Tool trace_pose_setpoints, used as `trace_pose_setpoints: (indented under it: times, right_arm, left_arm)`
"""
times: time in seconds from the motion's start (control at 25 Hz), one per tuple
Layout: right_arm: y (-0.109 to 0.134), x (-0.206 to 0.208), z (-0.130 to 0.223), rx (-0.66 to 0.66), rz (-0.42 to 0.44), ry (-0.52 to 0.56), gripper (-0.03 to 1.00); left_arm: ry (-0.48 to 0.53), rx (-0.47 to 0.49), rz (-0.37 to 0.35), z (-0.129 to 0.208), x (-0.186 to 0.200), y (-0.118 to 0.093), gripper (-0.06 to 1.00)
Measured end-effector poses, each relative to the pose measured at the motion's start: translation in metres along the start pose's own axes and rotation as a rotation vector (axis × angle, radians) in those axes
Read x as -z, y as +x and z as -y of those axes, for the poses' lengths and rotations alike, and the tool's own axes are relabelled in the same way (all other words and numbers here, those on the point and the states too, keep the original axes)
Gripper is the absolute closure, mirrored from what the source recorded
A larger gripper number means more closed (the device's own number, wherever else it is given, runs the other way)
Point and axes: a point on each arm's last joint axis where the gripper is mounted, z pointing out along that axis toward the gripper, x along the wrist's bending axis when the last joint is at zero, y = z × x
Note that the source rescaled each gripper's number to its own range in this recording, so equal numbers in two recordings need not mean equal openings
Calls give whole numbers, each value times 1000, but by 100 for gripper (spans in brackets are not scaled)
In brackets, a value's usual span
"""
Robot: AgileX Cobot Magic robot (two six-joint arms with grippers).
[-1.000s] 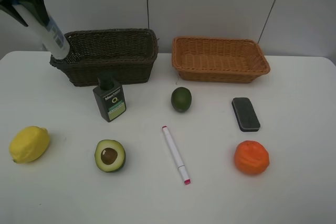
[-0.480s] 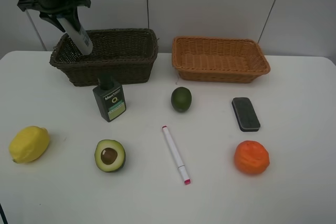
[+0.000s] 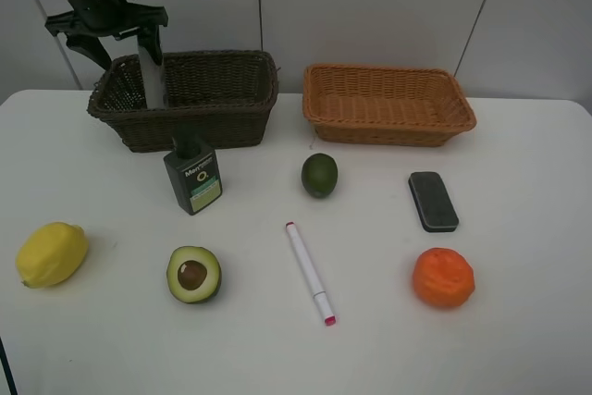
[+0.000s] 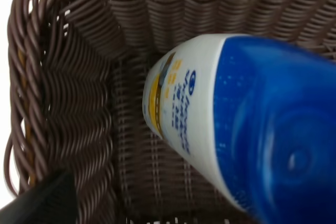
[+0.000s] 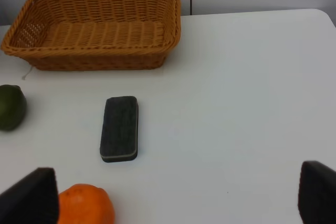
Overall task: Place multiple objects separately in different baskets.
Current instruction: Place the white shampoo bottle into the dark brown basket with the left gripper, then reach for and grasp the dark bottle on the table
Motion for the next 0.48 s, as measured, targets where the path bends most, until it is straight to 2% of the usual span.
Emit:
trace_pose_setpoints:
  times: [0.12,0.28,0.4,0.48]
  right_arm:
    - [0,0,0,0,0,0,-3]
    - [0,0,0,0,0,0,-3]
    - [0,0,0,0,0,0,-3]
    - [0,0,0,0,0,0,-3]
  left_arm:
    - [19,12,18,-9,25,-3,-5]
    - [-69,6,69,-22,67,-12,-5]
    - [-110,-34,96,-19,97,-26,-5]
    - [-94,-87,112,-5,114,-39,-5]
